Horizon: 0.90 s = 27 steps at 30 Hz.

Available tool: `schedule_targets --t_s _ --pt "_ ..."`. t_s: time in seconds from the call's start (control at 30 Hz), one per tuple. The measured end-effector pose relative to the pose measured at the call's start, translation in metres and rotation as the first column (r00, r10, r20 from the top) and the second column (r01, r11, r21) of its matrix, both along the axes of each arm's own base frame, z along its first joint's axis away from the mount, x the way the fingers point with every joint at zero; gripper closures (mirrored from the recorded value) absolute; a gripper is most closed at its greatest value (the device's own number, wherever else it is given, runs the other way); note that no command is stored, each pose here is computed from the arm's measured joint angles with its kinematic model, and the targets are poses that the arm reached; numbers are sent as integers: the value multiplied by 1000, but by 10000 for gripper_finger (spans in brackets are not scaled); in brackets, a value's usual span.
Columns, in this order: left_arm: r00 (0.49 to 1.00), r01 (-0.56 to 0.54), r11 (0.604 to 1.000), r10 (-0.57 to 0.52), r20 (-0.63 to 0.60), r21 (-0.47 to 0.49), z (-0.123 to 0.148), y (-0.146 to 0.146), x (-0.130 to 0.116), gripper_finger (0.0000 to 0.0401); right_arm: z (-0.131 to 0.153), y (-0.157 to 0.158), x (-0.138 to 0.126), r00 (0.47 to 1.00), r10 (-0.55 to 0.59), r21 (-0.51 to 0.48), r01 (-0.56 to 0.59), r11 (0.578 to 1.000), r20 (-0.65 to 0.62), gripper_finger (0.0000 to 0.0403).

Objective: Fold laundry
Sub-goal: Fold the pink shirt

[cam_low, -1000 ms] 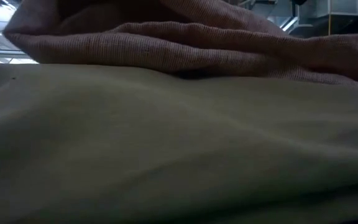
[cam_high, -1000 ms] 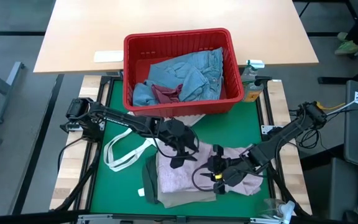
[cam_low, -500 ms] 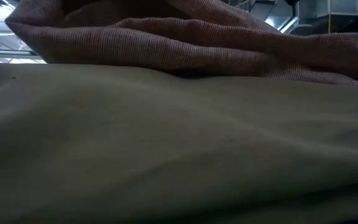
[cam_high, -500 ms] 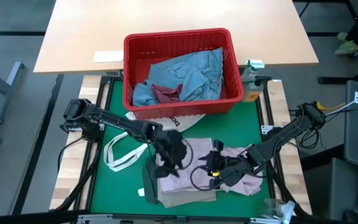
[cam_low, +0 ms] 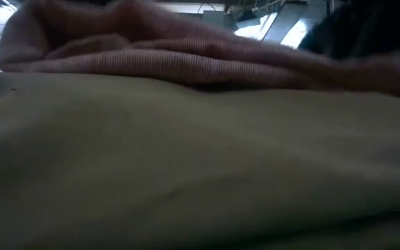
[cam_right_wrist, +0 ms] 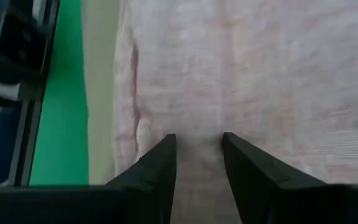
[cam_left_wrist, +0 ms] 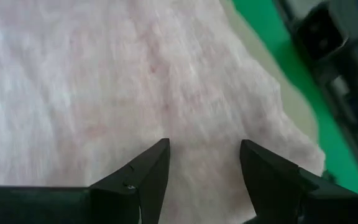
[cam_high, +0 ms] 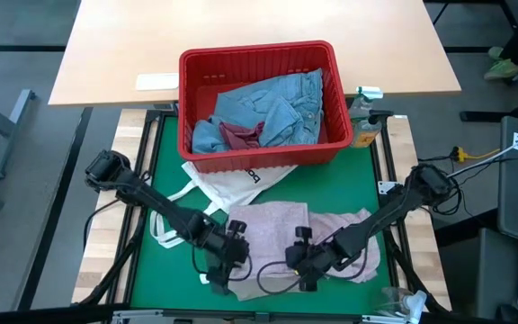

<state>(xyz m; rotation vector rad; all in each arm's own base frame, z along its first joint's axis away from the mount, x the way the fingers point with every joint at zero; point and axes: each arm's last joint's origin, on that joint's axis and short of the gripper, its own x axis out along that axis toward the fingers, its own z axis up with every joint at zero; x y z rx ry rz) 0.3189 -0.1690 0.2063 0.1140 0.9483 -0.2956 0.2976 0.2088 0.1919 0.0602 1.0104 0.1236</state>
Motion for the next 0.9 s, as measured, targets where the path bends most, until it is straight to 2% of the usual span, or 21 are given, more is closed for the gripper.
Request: schedule_targets --t_s 0.2,0.33,0.43,0.53,0.73,0.9 --pt "1000 17 999 -16 -23 46 -29 -5 -19 211 -13 4 2 998 15 48 -11 999 -67 271" --pt "998 -44 997 47 -34 65 -37 -4 -24 211 -12 4 2 998 16 50 -13 999 -68 272" --pt "995 -84 996 86 -42 38 -35 -4 -24 211 -10 4 2 997 22 57 -17 998 -74 272" --pt "996 -81 996 82 -27 22 -23 -7 -22 211 -4 6 3 996 29 62 -23 998 -81 272" --pt "995 -80 996 81 51 -35 19 -5 -28 211 19 10 8 994 61 61 -55 997 -95 272" --pt "979 -162 986 164 122 -29 50 14 -39 211 40 13 12 992 102 28 -101 995 -71 272"
